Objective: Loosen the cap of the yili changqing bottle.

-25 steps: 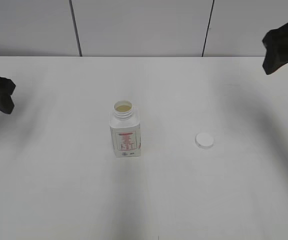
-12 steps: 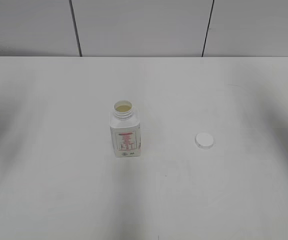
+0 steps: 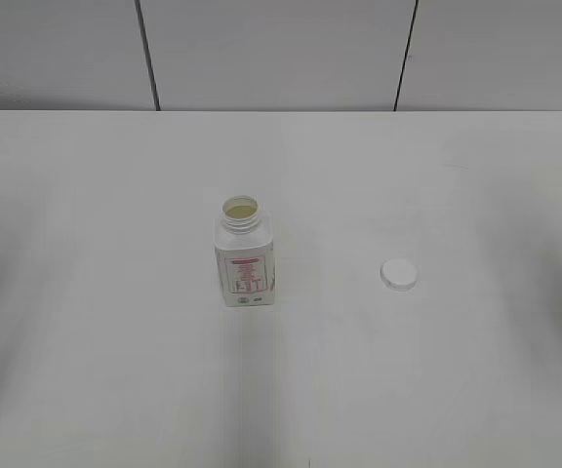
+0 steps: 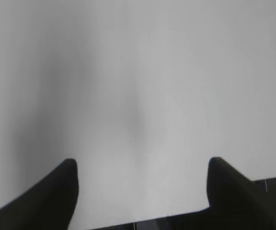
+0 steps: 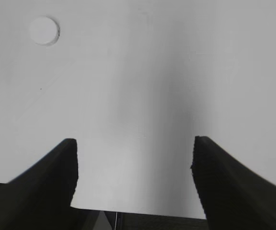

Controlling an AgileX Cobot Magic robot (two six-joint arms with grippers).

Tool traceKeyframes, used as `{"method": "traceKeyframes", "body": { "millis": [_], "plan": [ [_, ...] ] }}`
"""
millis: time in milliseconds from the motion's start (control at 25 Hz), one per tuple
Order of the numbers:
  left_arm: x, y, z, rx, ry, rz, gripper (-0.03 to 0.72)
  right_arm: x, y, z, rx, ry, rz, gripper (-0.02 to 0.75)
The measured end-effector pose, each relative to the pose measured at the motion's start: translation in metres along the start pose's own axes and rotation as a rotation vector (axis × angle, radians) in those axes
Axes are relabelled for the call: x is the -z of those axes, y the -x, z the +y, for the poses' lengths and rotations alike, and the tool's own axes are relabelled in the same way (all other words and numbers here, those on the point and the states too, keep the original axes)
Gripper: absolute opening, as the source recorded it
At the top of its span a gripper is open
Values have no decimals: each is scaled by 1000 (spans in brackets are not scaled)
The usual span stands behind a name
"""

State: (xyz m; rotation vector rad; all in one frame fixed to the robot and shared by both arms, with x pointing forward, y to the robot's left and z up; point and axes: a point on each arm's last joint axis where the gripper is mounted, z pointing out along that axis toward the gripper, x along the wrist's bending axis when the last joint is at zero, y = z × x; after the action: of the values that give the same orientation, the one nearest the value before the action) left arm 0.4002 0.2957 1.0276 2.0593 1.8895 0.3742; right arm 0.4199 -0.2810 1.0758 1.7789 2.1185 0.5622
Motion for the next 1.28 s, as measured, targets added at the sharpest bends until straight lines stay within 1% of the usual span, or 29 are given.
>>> {"method": "traceKeyframes", "body": {
  "millis": [120, 200, 320, 520, 680, 800, 1080, 1280],
  "plan": [
    [6, 2, -16, 4, 0, -10, 510, 5, -2, -21, -2, 23, 0, 585],
    [11, 4, -24, 7, 20, -16, 511, 9, -4, -36, -6, 41, 2, 585],
    [26, 7, -37, 11, 109, -27, 511, 17, -7, -56, -3, 94, -2, 585],
    [40, 10, -50, 14, 179, -41, 510, 19, -9, -81, -1, 134, -5, 585],
    [41, 13, -63, 20, 153, -55, 493, 23, -11, -95, 0, 174, -8, 585],
    [45, 15, -69, 23, 181, -70, 488, 31, -12, -102, -8, 220, -8, 585],
    [67, 18, -90, 8, 362, -66, 486, 39, -16, -127, -8, 200, 2, 585],
    [84, 20, -113, -10, 539, -58, 486, 51, -19, -143, -1, 324, -2, 585]
  ]
}}
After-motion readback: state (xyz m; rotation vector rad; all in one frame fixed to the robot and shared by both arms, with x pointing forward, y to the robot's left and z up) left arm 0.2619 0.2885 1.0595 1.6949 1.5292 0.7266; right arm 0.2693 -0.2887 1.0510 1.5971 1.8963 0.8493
